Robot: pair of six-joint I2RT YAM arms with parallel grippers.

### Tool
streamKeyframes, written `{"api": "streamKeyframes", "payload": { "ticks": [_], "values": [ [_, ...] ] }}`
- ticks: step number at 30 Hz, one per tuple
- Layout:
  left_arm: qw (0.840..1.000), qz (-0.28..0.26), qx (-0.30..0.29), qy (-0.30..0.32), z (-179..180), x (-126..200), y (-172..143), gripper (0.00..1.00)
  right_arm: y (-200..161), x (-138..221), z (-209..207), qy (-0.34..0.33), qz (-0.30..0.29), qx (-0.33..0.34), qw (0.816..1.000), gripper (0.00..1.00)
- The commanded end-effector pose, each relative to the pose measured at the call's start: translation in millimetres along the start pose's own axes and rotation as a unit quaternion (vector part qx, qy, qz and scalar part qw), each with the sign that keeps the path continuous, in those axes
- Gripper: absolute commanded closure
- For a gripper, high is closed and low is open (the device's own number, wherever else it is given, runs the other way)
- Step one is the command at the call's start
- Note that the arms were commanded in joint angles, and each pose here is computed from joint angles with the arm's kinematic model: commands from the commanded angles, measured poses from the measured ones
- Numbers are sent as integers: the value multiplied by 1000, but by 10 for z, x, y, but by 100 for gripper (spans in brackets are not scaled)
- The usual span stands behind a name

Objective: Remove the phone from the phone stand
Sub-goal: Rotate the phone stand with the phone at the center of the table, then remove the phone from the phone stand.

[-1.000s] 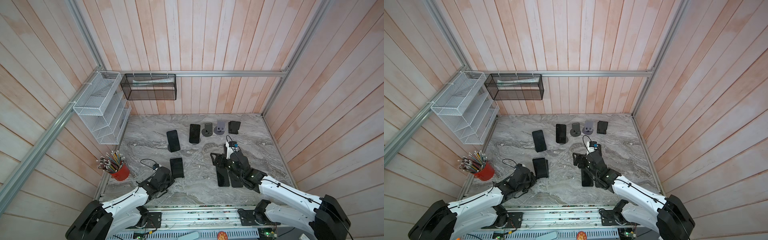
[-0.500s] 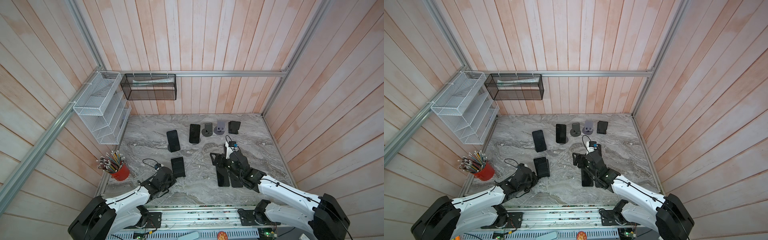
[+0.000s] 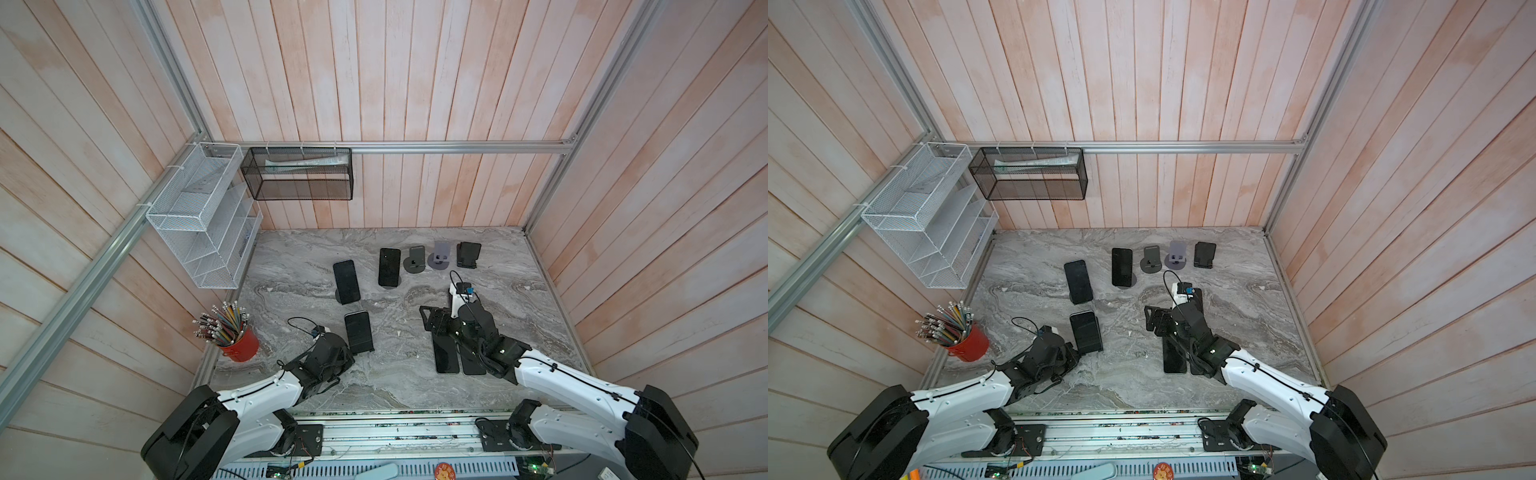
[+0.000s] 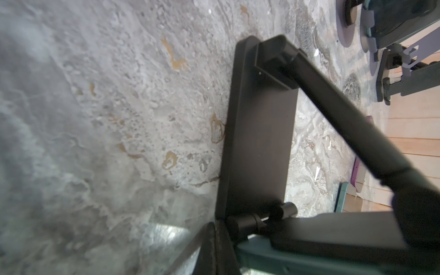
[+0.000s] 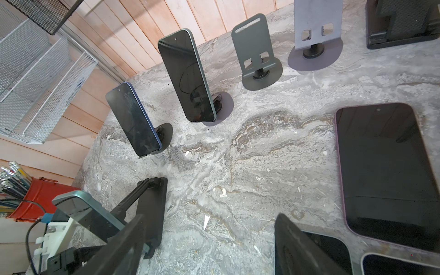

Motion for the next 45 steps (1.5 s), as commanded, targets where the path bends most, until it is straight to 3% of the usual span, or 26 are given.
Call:
{"api": "streamKeyframes", "payload": {
  "ticks": [1,8,15,17,22,23,34,45],
  "values": [
    [1000,-4,2,15,27,47,3,100,102,39,124,3,-11,18,1000,14],
    [998,-9,10,67,175,195,-5,99,225,46,355,18,-3,45,999,11],
    [996,-51,-5,68,95,492,235,83,1,-169,767,37,58,85,994,7],
    [995,-70,-18,64,42,607,360,66,-116,-257,936,35,72,105,991,6],
    [991,-106,-40,72,-4,816,586,5,-381,-482,1294,28,94,141,985,2],
    [990,-110,-44,73,-12,840,603,0,-416,-511,1347,28,96,144,984,2],
    [982,-171,-51,59,-76,1215,755,0,-700,-770,1618,-15,101,142,985,2],
    [975,-205,-43,72,-44,1378,825,0,-926,-868,1683,-52,63,123,989,2]
  ]
}}
Point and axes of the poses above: each gripper's point midway between its finger pads, its own x axis back along the fingers, its own z axis along the line the jaws close on, y = z × x, the point moved 6 cm from there along x, back along the fingers, and after that the axes turned 15 degrees about -x, right-handed, at the moved point
